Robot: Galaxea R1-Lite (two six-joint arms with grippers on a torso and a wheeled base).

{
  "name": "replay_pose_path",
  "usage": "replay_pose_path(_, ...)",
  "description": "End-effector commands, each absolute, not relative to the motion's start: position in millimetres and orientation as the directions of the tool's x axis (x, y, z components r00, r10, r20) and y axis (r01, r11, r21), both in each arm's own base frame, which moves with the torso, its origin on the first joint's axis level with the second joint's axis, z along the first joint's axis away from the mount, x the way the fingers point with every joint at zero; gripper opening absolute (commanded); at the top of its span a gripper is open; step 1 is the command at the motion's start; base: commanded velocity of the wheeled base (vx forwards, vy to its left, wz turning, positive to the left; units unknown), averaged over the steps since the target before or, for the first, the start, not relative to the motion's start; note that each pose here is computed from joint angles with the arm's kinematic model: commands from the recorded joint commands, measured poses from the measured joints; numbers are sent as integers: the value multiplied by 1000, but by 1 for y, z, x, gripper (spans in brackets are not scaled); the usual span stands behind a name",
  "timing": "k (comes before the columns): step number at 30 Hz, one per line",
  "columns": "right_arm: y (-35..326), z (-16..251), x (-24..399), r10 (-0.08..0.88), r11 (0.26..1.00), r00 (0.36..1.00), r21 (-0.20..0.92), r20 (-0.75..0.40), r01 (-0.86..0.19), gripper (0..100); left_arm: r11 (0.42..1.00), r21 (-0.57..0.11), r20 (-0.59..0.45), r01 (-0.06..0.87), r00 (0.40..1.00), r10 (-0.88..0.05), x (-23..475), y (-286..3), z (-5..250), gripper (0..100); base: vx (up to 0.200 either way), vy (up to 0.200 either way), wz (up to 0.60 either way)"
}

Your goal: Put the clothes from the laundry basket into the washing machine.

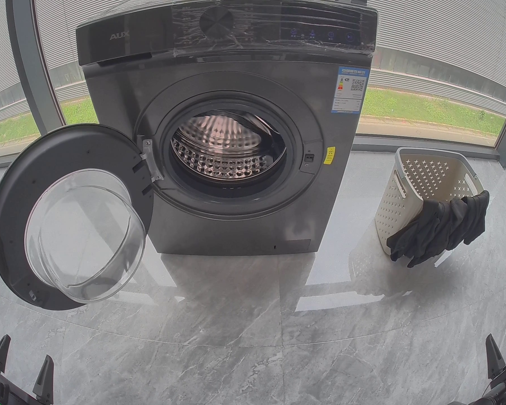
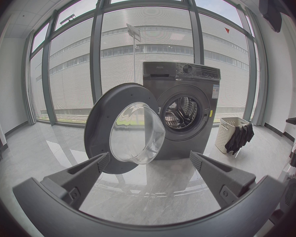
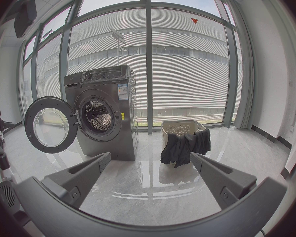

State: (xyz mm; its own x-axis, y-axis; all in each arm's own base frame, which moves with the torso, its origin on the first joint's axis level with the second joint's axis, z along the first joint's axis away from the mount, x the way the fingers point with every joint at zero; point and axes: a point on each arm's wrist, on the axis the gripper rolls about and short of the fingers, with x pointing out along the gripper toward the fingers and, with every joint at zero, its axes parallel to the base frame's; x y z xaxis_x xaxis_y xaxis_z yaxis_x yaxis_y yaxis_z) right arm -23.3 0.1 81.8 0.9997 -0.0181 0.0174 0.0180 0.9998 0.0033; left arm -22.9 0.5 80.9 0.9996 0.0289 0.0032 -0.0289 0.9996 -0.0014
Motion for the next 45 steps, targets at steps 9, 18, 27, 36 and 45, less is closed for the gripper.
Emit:
replay_pose_path(9,0,77,-23,-17,1000,1000,3,12,17,100,1000,-5,2,-28,1000,28,-23,0,76,100,111,0,0)
replay_pose_path(18,0,77,-23,-15,1000,1000,2,12,15,100,1000,-6,2,-28,1000,28,-23,0,76,100,200,0,0)
replay_pose_path(27,0,77,-23,-15,1000,1000,2,12,15,100,1000,-6,2,-28,1000,28,-23,0,76,100,200,0,0)
replay_pose_path(36,0,77,-23,-15,1000,1000,2,12,15,100,1000,-8,3,-29,1000,29,-23,1,76,100,22,0,0)
replay_pose_path(45,0,77,-23,-14,1000,1000,2,12,14,100,1000,-8,5,-29,1000,29,-23,1,76,100,0,-178,0)
